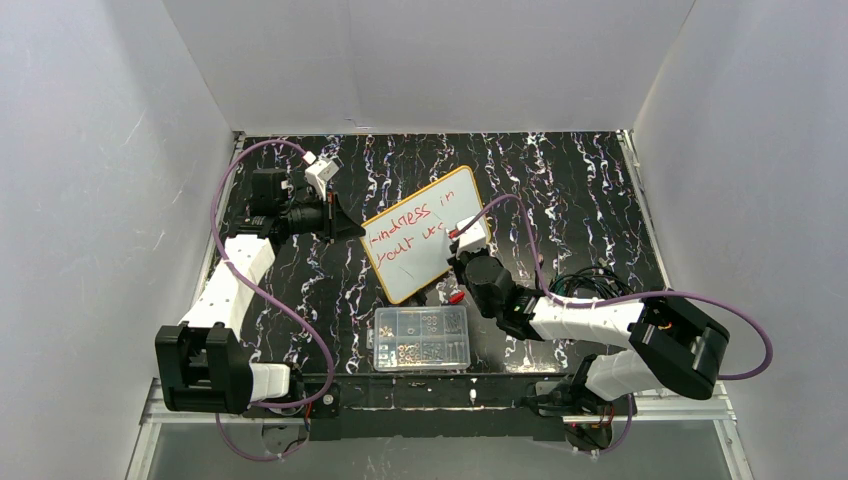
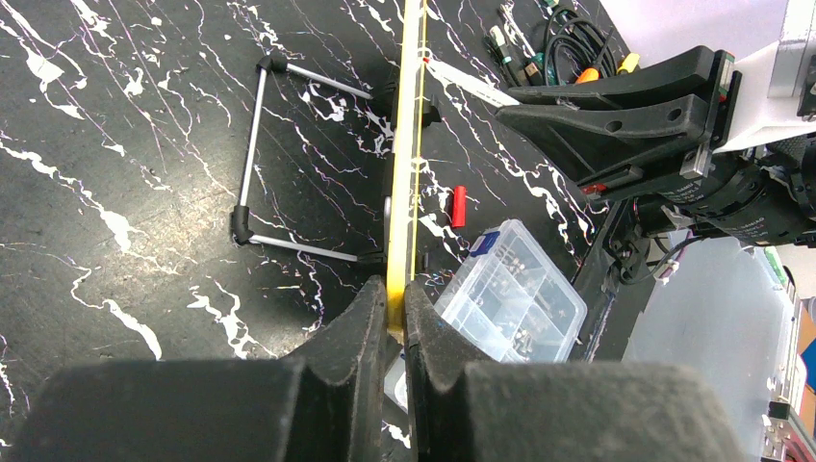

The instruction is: Write a sentence on the whiteboard

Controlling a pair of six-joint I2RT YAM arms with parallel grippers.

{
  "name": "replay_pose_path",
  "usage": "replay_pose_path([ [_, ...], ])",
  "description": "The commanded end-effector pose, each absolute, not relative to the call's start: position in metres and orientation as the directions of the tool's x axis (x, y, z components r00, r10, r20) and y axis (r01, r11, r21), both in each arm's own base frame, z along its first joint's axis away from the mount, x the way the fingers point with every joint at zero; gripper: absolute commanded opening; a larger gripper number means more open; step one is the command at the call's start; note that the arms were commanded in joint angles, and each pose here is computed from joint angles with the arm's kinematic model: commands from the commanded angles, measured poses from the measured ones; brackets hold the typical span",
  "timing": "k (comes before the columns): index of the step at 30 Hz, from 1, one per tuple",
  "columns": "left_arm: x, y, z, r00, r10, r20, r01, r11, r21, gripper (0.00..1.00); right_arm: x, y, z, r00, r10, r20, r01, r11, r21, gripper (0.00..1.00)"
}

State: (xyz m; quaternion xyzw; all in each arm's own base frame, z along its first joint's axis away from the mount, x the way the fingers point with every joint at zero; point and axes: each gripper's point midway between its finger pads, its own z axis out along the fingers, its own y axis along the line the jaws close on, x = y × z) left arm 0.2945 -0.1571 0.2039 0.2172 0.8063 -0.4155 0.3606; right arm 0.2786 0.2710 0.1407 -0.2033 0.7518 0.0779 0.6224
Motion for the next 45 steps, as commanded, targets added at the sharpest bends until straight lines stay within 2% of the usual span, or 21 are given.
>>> replay_pose_path([
  [1,0.284,-0.163,0.218,-0.618,0.054,-0.785,0.689,0.518,-0.507,0.00,0.284,0.272,0.162,-0.094,-0.158,-0.983,-0.370,0.922,-0.112,0.01],
  [9,0.284,-0.163,0.218,-0.616,0.055,-0.786,0.690,0.518,-0.505,0.00,0.289,0.286,0.178,-0.043,-0.165,-0.985,-0.406,0.904,-0.134,0.01],
  [22,0.284,-0.163,0.218,-0.618,0.053,-0.785,0.689,0.518,-0.507,0.00,0.289,0.285,0.177,-0.042,-0.157,-0.987,-0.400,0.907,-0.128,0.01],
  [45,0.283,-0.163,0.219,-0.614,0.054,-0.788,0.692,0.516,-0.504,0.00,0.283,0.277,0.146,-0.137,-0.176,-0.975,-0.396,0.912,-0.109,0.01],
])
